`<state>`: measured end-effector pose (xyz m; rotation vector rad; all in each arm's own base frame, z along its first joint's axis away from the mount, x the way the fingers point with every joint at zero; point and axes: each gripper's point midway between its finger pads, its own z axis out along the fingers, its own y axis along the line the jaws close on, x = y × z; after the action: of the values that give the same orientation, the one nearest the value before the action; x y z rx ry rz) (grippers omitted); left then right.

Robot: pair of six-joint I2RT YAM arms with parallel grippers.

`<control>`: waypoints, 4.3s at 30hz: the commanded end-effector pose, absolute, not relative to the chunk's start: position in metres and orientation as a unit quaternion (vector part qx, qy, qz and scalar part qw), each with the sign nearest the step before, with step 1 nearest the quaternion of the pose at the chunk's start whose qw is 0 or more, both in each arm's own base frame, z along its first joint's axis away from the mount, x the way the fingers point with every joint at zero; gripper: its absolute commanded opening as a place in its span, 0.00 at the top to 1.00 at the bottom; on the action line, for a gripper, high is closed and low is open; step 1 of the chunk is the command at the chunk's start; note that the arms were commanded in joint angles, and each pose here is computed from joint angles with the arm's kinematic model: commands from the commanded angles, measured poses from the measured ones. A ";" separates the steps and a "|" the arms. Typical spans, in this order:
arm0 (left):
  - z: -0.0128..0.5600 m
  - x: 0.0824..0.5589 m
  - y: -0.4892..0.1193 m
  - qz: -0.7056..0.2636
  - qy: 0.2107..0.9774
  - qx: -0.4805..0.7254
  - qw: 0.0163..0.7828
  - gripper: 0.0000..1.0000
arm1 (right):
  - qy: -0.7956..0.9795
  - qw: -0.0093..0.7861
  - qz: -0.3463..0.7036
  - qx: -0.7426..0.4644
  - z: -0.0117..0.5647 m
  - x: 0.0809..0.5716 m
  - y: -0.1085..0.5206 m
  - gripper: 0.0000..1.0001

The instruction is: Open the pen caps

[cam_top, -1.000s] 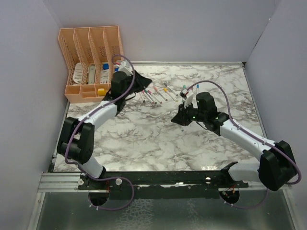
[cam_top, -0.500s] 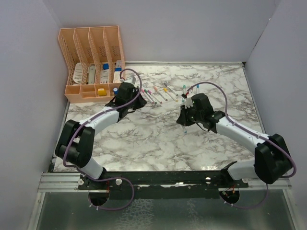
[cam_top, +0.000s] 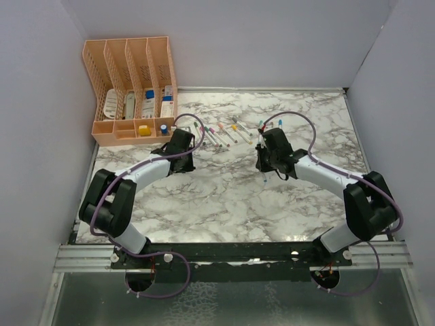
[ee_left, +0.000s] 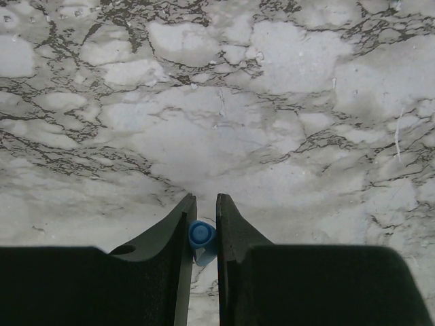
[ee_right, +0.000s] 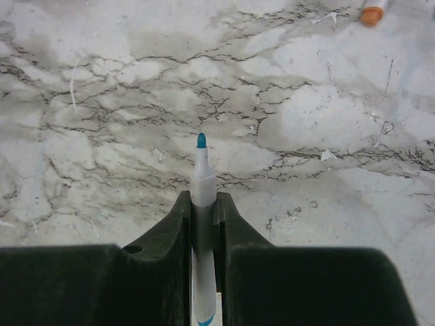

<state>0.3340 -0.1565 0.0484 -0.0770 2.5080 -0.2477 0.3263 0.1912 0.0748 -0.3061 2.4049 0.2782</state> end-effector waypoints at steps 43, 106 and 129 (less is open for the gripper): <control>0.132 0.363 -0.146 -0.078 0.930 0.003 0.358 0.38 | 0.913 0.400 0.070 -0.046 0.118 0.425 0.162 0.16; 0.207 0.377 -0.171 -0.201 0.839 -0.014 0.506 0.08 | 0.966 0.258 -0.011 0.031 -0.004 0.508 0.062 0.68; 0.226 0.342 -0.217 -0.392 0.788 -0.044 0.473 0.14 | 0.865 0.447 0.211 -0.089 0.185 0.444 0.121 0.99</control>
<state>0.3343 -0.1909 0.2083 -0.1101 2.0040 -0.7685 0.4654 0.0679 0.1362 -0.0012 2.3071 0.2249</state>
